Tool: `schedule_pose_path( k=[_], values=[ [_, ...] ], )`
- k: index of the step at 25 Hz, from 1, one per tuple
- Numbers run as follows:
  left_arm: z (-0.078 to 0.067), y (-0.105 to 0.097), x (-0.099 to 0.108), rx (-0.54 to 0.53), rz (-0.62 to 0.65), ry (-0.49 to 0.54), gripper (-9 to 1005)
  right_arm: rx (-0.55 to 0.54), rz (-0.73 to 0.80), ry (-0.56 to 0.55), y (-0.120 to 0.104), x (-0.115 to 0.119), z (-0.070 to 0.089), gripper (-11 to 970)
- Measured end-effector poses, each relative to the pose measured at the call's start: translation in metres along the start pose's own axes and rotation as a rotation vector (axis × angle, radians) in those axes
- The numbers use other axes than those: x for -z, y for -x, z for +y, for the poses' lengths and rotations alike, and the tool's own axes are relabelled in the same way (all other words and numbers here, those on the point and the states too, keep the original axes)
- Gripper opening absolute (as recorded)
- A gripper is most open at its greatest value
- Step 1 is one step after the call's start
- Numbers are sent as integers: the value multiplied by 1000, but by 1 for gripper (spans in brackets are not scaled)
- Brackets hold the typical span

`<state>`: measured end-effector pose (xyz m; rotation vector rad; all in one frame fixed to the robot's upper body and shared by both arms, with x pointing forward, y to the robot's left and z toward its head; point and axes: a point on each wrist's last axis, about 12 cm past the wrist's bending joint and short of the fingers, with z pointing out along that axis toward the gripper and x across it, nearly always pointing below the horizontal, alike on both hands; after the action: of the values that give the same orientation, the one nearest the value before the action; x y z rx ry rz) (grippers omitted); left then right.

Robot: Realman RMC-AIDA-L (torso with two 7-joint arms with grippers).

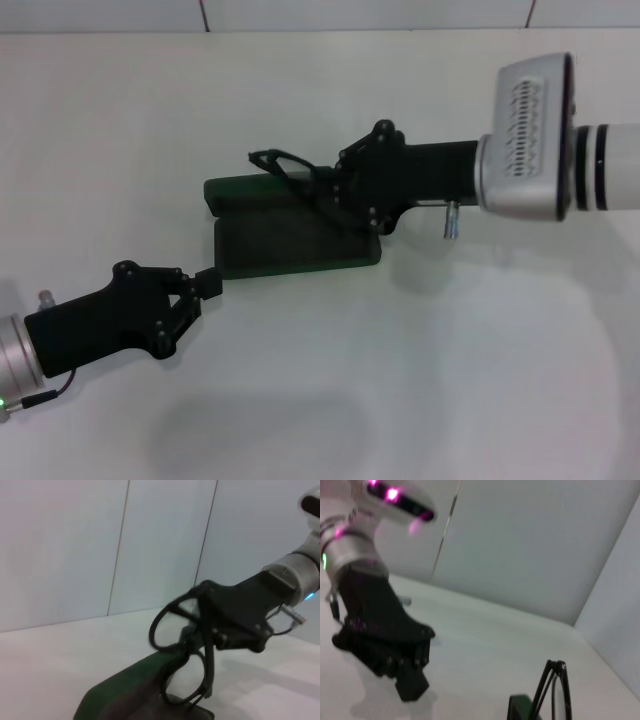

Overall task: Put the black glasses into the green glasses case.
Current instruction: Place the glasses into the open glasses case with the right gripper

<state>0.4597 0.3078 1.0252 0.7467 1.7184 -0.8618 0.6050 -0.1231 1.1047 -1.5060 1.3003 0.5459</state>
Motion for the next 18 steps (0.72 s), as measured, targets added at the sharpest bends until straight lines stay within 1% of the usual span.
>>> schedule_pose_path(
  k=[3, 12, 18],
  values=[
    [0, 0, 0, 0, 0, -3, 24, 20, 25, 9, -1, -5, 5, 86],
    [0, 1, -1, -3, -1, -11, 26, 3, 36, -1, -6, -2, 9, 89],
    [-1, 1, -1, 1, 0, -15, 27, 6, 45, -24, -6, -1, 8, 91]
  ],
)
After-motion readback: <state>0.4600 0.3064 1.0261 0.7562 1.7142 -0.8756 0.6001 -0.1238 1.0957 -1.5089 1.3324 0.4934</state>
